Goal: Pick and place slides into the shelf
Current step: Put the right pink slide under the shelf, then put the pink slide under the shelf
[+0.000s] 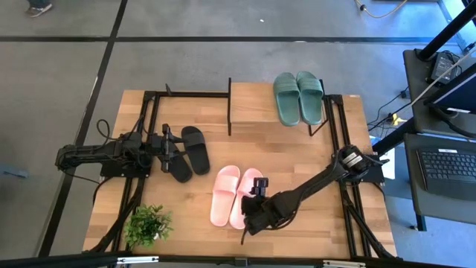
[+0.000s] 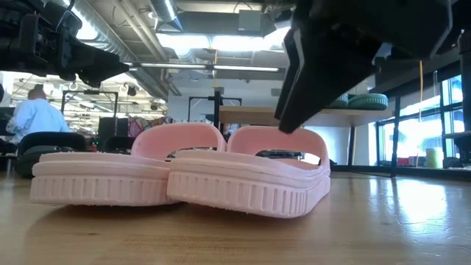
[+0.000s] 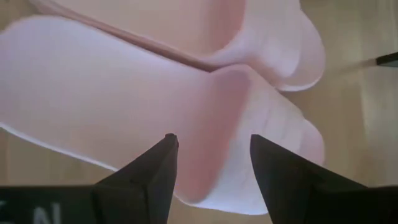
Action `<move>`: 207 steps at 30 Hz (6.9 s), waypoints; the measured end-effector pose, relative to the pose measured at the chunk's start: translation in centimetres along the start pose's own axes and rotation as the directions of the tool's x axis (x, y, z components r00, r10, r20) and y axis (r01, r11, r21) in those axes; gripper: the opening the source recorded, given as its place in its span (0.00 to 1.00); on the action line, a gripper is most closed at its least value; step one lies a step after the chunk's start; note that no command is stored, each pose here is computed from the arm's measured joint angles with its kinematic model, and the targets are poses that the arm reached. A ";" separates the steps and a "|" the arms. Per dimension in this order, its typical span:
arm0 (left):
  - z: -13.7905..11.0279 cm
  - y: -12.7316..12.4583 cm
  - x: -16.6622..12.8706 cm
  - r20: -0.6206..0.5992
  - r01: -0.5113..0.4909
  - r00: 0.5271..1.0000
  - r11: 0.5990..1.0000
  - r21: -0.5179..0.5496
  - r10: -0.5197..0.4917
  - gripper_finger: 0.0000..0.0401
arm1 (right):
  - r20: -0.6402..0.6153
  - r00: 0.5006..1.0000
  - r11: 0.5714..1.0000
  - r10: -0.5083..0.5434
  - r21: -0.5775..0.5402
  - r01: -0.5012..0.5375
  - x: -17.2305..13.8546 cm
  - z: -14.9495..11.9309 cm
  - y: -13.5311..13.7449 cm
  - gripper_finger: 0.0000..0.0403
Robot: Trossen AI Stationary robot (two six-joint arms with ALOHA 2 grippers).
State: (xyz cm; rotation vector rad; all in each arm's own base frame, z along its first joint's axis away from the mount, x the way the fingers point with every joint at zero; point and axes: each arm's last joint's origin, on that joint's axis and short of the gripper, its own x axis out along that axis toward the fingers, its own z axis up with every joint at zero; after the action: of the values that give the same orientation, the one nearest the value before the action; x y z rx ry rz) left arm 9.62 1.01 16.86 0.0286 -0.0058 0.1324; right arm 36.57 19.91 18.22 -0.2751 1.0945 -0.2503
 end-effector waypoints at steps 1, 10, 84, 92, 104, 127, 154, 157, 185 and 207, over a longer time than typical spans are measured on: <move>0.0 0.0 0.0 0.000 0.001 1.000 1.000 0.000 -0.001 0.51 | -0.006 1.000 1.000 -0.005 0.011 0.005 0.2 -0.1 0.1 0.50; 0.0 0.0 0.0 0.000 0.000 1.000 1.000 -0.001 0.000 0.51 | -0.064 0.990 0.991 -0.127 0.021 0.128 2.8 -0.8 -0.1 0.50; 0.0 0.0 0.0 0.000 -0.004 1.000 0.999 0.055 0.004 0.51 | -0.236 0.893 0.910 -0.384 0.066 0.409 2.0 -18.8 -20.5 0.03; 0.0 0.0 0.0 0.000 -0.004 1.000 0.999 0.055 0.004 0.51 | -0.247 0.896 0.916 -0.368 0.070 0.395 2.4 -19.1 -20.9 0.08; 0.0 0.0 0.0 0.000 -0.004 1.000 0.999 0.055 0.004 0.51 | -0.247 0.913 0.934 -0.324 0.071 0.351 2.3 -18.9 -20.8 0.22; 0.0 0.0 0.0 0.000 -0.004 1.000 0.999 0.054 0.004 0.51 | -0.142 0.953 0.935 0.268 0.275 -0.222 -2.9 -12.5 -19.6 0.50; 0.0 0.0 0.0 0.000 -0.004 1.000 0.999 0.053 0.004 0.51 | -0.153 0.883 0.849 0.444 0.387 -0.360 0.3 -17.3 -14.7 0.50; 0.0 0.0 0.0 0.000 -0.004 1.000 0.999 0.053 0.004 0.51 | -0.147 0.908 0.873 0.392 0.369 -0.317 0.5 -17.3 -15.3 0.50; 0.0 0.0 0.0 0.000 -0.004 1.000 0.999 0.053 0.004 0.51 | -0.279 0.957 0.887 0.078 0.458 0.061 2.9 -18.7 -22.6 0.50; 0.0 0.0 0.0 0.000 -0.004 1.000 0.998 0.065 0.004 0.51 | 0.122 0.986 0.920 0.114 0.363 -0.151 -1.7 -10.8 -19.9 0.50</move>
State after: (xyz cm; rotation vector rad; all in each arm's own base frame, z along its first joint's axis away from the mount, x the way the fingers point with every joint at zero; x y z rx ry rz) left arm 9.62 1.02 16.86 0.0935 -0.0016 0.1362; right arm 24.92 0.76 21.75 0.1252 0.9408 -0.3136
